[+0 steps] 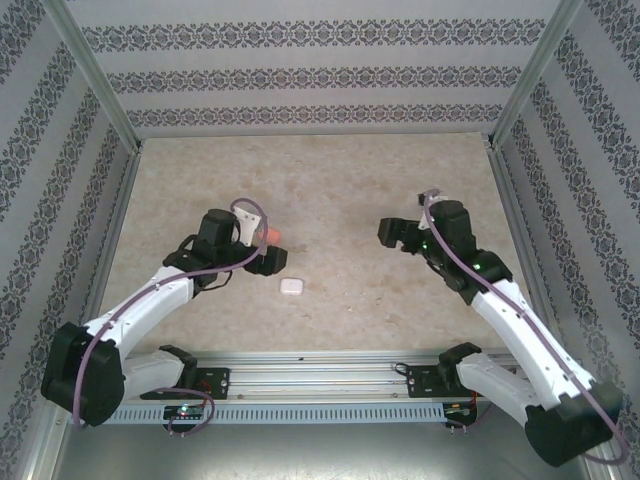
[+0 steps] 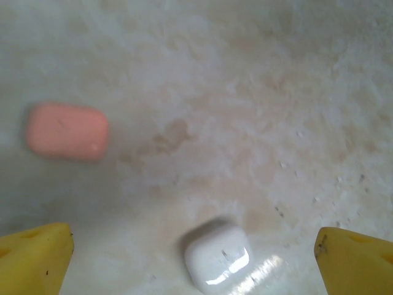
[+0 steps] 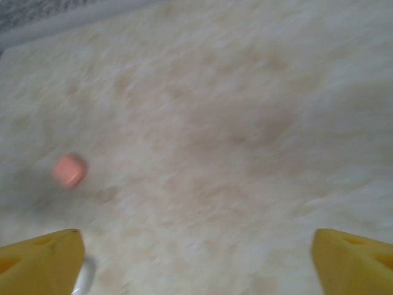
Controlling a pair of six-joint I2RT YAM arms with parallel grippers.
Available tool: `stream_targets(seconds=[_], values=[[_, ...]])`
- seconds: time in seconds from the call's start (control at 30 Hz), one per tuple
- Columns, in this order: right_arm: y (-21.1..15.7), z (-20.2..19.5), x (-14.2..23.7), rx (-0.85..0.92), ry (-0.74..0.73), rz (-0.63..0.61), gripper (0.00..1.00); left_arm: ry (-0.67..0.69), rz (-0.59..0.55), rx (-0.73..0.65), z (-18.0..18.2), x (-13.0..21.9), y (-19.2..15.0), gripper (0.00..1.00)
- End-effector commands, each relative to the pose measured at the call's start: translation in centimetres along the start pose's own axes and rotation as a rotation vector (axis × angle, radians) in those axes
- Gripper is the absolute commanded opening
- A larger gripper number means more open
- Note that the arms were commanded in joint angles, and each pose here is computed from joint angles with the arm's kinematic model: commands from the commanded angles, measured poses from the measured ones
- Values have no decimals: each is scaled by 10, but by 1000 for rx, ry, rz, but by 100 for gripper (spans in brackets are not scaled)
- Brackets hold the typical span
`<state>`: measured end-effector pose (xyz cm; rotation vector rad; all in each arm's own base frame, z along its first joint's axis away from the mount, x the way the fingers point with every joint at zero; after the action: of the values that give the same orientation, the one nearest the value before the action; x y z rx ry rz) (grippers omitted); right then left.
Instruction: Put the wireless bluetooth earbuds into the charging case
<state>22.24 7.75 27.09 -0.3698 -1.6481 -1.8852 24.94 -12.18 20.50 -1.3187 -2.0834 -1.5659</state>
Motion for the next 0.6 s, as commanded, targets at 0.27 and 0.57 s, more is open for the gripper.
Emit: stream_targets(seconds=[0.27, 0.57], values=[[-51, -82, -9, 143, -493, -287, 98, 537, -459, -226, 62, 41, 34, 100], [-83, -107, -42, 105, -494, -242, 98, 618, -498, -40, 111, 17, 12, 100]])
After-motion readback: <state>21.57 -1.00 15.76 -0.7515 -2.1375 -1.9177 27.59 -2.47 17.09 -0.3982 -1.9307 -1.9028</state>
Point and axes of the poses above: each hand's point on the last joint's axis, 136 mm out from that joint toward the fingers, its own x axis back along the fingers, its own z axis along the line the jaws close on, y = z × x, the point moved 9 cm from there along x, back along the fingers, and after that the axes turned 10 degrees about x, right-handed, at the moved point
